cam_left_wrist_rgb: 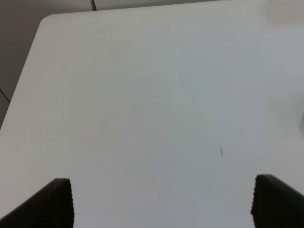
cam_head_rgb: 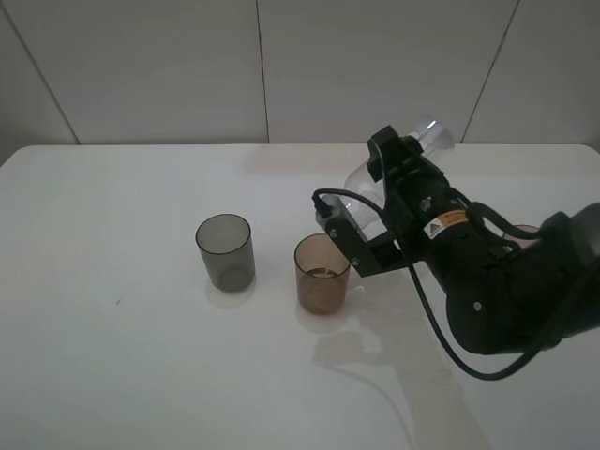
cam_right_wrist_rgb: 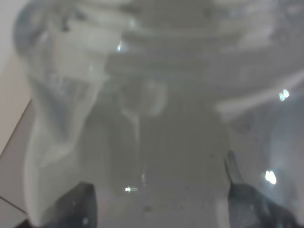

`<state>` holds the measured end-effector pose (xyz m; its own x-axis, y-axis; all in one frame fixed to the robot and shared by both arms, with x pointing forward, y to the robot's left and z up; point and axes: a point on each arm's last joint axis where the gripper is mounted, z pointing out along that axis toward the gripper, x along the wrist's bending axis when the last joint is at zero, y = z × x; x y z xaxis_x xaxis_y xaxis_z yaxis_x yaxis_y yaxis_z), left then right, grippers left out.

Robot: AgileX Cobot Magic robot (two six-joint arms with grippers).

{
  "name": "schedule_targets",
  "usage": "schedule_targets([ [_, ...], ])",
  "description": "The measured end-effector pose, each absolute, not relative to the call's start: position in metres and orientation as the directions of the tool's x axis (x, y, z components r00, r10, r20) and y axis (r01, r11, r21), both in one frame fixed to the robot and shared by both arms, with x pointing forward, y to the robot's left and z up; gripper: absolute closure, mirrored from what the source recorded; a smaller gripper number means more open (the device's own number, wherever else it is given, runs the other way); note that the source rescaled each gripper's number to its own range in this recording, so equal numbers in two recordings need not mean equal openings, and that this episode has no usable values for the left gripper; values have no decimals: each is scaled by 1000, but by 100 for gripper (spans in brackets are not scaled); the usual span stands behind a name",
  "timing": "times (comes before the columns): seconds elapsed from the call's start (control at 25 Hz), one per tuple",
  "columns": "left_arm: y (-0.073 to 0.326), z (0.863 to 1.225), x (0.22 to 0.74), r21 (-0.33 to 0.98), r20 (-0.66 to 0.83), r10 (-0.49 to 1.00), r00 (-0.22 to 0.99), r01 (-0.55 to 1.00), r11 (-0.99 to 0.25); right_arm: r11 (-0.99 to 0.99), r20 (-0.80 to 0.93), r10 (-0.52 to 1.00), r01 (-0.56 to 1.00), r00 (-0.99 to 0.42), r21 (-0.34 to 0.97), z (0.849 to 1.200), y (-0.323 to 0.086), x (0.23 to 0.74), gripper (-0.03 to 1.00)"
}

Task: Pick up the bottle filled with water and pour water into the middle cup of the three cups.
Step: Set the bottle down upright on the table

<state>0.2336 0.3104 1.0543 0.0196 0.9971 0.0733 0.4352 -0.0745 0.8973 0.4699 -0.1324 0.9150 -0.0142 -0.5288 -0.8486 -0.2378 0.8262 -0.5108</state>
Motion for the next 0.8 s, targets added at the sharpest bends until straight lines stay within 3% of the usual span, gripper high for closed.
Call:
schedule_targets([
  [0.8,310,1054,234,897,73,997,20,435,-75,806,-835,-550,-253,17,-536,916,-129,468,96],
])
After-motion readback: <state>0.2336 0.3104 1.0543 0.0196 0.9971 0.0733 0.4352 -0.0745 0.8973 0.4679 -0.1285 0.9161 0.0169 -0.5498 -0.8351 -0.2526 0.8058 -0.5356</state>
